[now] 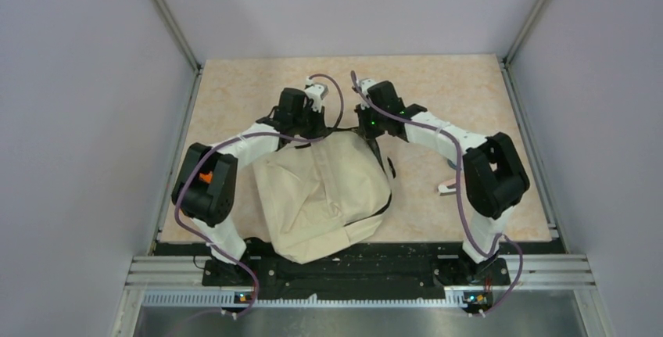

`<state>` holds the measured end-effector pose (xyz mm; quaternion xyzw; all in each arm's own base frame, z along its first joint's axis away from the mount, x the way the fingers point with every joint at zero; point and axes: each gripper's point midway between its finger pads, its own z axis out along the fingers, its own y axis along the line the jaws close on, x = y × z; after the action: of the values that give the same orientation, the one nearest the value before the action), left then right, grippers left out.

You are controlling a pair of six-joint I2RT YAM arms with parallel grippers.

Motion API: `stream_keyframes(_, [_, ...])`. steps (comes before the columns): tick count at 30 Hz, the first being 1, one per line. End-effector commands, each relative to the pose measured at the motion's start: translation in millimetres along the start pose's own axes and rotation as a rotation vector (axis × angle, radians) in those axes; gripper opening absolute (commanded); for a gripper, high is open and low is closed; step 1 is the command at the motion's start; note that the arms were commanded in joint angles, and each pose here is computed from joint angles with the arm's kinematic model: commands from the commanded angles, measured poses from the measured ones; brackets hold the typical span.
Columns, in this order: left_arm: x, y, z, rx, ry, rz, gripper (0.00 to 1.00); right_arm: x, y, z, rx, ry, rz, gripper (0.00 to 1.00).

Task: Pack the student bag
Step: Zip the student bag at the center of the board.

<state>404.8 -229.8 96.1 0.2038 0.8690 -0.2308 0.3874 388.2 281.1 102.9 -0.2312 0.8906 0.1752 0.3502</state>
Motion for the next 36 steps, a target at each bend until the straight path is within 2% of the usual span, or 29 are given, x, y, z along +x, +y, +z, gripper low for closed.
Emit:
stream_keyframes(1, [-20.3, 33.0, -22.1, -0.209, -0.074, -0.056, 0.00, -14.3, -9.3, -41.7, 0.103, -0.015, 0.050, 0.00])
stream_keyframes(11, [-47.0, 75.6, -41.7, -0.411, -0.185, -0.197, 0.00, 6.9, -11.0, -66.1, 0.116, 0.030, 0.126, 0.00])
stream_keyframes(20, [-39.6, 104.3, -56.2, -0.511, -0.218, -0.328, 0.00, 38.7, -5.0, -73.6, 0.057, 0.079, 0.163, 0.00])
stream_keyframes(26, [-31.7, 118.9, -70.9, -0.605, -0.228, -0.357, 0.00, 42.8, 11.6, -86.8, -0.029, 0.068, 0.188, 0.00])
stream_keyframes(28, [-35.2, 114.0, -72.7, -0.576, -0.236, -0.329, 0.00, 37.1, 14.9, -93.7, -0.044, 0.044, 0.188, 0.00])
stream_keyframes(30, [-42.9, 100.4, -72.1, -0.492, -0.244, -0.274, 0.09, 27.7, 17.8, -99.7, -0.056, 0.018, 0.184, 0.00])
stream_keyframes(34, [-76.7, 57.3, -73.5, -0.258, -0.344, -0.116, 0.50, 7.4, 23.0, -105.3, -0.082, -0.026, 0.168, 0.00])
stream_keyframes(36, [-87.9, 36.9, -75.7, -0.168, -0.373, -0.007, 0.58, 0.9, 23.2, -106.2, -0.083, -0.039, 0.164, 0.00])
